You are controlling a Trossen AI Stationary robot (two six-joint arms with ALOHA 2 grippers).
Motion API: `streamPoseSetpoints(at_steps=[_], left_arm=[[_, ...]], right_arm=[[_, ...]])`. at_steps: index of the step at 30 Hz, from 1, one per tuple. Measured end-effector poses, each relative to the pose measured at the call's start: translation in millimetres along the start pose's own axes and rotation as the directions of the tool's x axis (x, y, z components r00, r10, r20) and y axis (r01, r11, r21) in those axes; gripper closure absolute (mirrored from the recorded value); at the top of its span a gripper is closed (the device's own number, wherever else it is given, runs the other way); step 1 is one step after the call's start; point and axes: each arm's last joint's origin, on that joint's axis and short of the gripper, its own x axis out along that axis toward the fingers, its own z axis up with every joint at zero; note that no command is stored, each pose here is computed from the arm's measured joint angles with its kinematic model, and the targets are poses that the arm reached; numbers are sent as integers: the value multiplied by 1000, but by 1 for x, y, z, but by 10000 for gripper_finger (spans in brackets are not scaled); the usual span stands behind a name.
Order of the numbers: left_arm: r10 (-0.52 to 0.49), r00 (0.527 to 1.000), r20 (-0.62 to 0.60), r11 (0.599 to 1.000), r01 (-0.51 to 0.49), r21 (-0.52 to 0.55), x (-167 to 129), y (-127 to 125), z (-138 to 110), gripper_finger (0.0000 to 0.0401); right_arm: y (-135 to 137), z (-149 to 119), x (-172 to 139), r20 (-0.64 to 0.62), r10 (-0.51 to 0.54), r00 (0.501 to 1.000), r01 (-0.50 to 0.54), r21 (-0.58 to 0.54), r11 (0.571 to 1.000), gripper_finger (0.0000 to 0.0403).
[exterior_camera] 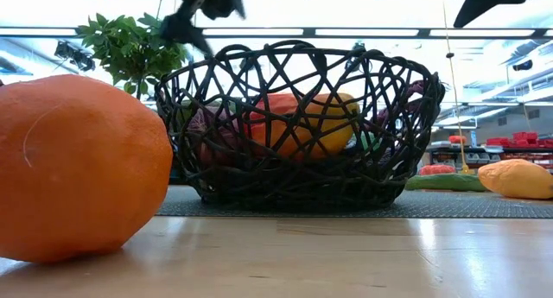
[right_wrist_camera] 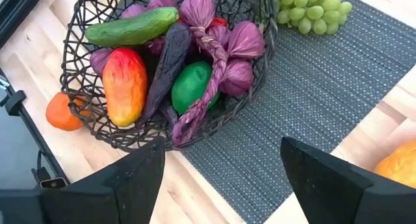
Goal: Build produce basket
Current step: Put the left orange pumpkin into the black wire basket
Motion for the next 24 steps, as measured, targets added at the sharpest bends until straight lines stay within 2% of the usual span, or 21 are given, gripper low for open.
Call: streamPoseSetpoints(at_steps=[4,9,14,18,24], left_arm=[[189,981,-31,982,-189,7,-18,14,0,23],[340,929,-148,940,-342,15,-22,30,-9,23],[390,903,-181,920,-392,26,-24,34,-13,23],[422,881,-213,906,-416,74,-25,37,-17,23],[444,828,-341,893,-441,93,1,58,-29,23]], right_arm=[[-2,4,2,-17,-9,1000,9,-14,1000,94],[-5,9,4,-35,-16,999,16,-9,1000,94],[-6,12,6,-30,-24,999,24,3,1000,94],[-7,14,6,-31,-26,999,26,-8,1000,94],[-7,14,6,-31,-26,999,26,-13,1000,94]])
